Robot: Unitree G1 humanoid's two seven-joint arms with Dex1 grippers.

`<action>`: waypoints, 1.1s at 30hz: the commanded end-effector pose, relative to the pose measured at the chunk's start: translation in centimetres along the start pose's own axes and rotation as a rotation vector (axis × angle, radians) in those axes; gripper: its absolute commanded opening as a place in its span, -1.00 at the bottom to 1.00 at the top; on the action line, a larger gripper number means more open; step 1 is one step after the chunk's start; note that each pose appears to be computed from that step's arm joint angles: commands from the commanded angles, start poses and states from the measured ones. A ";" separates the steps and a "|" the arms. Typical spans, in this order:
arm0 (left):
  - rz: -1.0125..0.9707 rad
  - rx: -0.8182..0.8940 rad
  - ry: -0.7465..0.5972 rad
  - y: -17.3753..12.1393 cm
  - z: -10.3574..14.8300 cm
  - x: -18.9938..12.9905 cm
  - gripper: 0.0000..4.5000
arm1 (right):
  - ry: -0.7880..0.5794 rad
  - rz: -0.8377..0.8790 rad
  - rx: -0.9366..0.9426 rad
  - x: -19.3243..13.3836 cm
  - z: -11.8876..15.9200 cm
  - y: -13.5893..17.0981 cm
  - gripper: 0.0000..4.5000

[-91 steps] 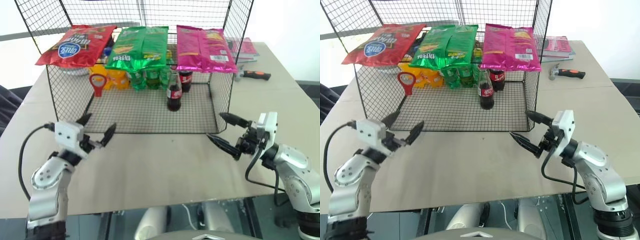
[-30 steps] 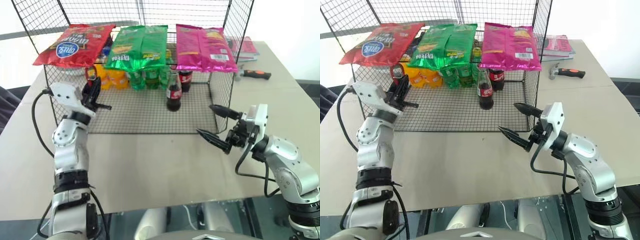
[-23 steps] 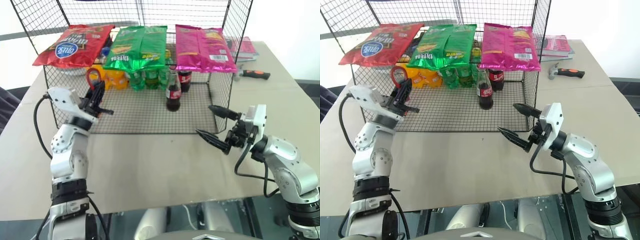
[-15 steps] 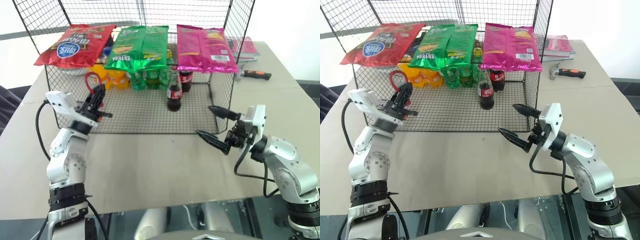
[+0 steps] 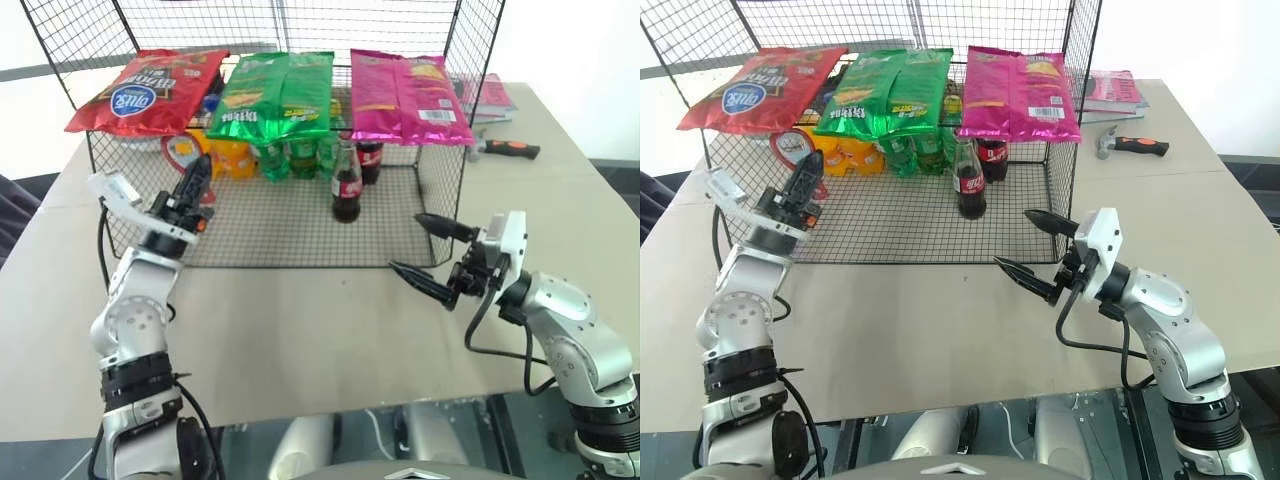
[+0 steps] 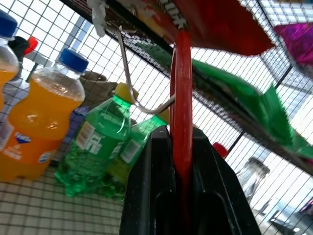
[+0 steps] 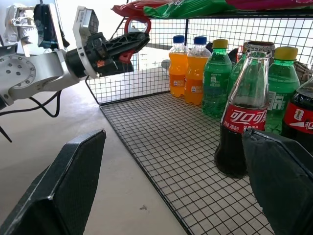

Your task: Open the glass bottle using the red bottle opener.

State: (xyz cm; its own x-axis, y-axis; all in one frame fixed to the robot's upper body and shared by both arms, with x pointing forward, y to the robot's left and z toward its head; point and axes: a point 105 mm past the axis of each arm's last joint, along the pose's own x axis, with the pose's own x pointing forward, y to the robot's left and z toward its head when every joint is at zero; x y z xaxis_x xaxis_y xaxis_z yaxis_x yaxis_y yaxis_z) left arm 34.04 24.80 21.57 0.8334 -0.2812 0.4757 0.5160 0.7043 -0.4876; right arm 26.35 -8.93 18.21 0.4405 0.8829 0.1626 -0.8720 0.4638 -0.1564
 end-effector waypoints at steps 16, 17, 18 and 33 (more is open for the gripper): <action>-0.098 -0.303 -0.050 -1.9 1.2 -1.6 -0.99 | -0.034 0.000 -0.044 0.1 0.8 0.0 1.00; -0.121 -0.325 -0.039 -2.4 1.0 -1.6 -0.99 | -0.035 0.000 -0.046 0.2 0.9 -0.1 1.00; -0.149 -0.353 -0.028 -3.1 0.7 -1.5 -0.99 | -0.032 -0.005 -0.045 0.4 0.9 -0.2 1.00; -0.500 -0.557 0.325 -11.7 -7.8 0.1 -0.99 | 0.214 0.071 0.345 5.0 -0.4 1.1 1.00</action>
State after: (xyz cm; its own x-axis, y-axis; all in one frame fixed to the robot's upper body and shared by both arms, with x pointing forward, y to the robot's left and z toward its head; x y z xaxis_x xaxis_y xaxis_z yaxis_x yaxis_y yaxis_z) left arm 30.46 12.54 20.73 0.5236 -0.6740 0.5211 0.7527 0.0794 -0.6536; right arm 28.06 -4.64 17.42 0.4062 0.9125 -0.0491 -0.8998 0.4088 0.1526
